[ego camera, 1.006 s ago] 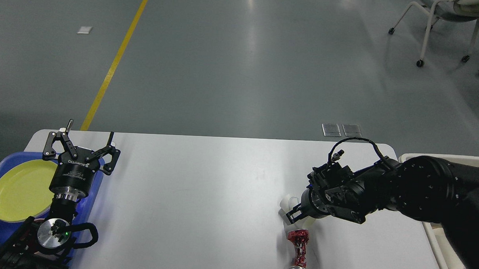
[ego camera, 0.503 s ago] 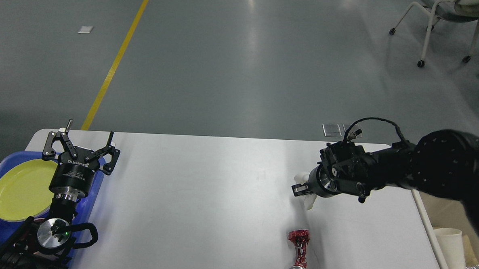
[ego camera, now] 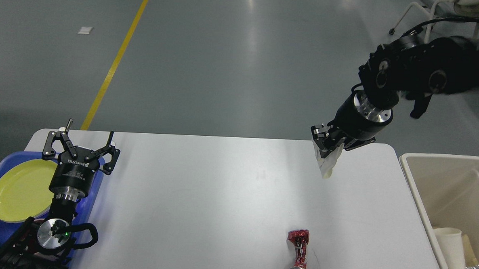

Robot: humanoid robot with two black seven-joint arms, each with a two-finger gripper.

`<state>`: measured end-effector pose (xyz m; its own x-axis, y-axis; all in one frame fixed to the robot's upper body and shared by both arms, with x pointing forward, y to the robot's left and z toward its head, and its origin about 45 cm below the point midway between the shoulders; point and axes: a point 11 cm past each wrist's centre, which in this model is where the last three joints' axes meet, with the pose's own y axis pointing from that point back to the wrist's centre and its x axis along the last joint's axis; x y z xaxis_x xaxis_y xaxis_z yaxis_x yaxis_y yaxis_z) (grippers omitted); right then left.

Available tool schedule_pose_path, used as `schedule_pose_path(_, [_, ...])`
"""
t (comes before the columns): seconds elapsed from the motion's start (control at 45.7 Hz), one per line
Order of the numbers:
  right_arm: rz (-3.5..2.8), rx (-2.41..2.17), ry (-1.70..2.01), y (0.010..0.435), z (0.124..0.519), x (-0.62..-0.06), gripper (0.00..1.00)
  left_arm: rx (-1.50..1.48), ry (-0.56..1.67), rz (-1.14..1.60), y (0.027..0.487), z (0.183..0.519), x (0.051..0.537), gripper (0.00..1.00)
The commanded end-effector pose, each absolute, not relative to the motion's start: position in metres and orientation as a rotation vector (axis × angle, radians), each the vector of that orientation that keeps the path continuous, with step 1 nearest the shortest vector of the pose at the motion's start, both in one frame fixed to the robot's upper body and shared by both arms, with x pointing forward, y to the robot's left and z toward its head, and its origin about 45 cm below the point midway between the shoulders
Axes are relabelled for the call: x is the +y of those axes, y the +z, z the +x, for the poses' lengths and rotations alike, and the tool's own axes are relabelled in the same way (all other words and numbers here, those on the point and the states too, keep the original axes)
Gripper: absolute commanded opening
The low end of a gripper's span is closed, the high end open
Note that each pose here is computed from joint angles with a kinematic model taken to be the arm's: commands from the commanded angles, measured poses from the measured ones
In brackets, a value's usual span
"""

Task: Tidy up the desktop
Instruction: 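Lift the crumpled cup and drop it into the beige bin, then raise the right gripper out of the bin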

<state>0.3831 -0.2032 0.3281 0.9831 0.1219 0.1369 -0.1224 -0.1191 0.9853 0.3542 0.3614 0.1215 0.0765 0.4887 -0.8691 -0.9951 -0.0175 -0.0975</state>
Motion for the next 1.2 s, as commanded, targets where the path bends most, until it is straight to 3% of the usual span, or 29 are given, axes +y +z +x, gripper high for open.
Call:
schedule_pose_path(0.0, [1.632, 0.051, 0.199, 0.366, 0.356, -0.205, 0.00, 0.746, 1.373, -0.896, 0.121, 0.354, 0.362, 0.96])
schedule_pose_path(0.306, [1.577, -0.044, 0.141, 0.380, 0.351, -0.239, 0.00, 0.747, 1.374, -0.896, 0.121, 0.354, 0.362, 0.96])
schedule_pose_path(0.569, [1.495, -0.292, -0.044, 0.384, 0.353, -0.349, 0.00, 0.748, 1.373, -0.896, 0.121, 0.354, 0.361, 0.96])
schedule_pose_path(0.897, [1.413, -0.689, -0.292, 0.320, 0.333, -0.534, 0.00, 0.746, 1.375, -0.897, 0.121, 0.354, 0.362, 0.96])
schedule_pose_path(1.182, [1.282, -0.841, -0.333, 0.195, 0.285, -0.598, 0.00, 0.745, 1.373, -0.897, 0.121, 0.354, 0.362, 0.96])
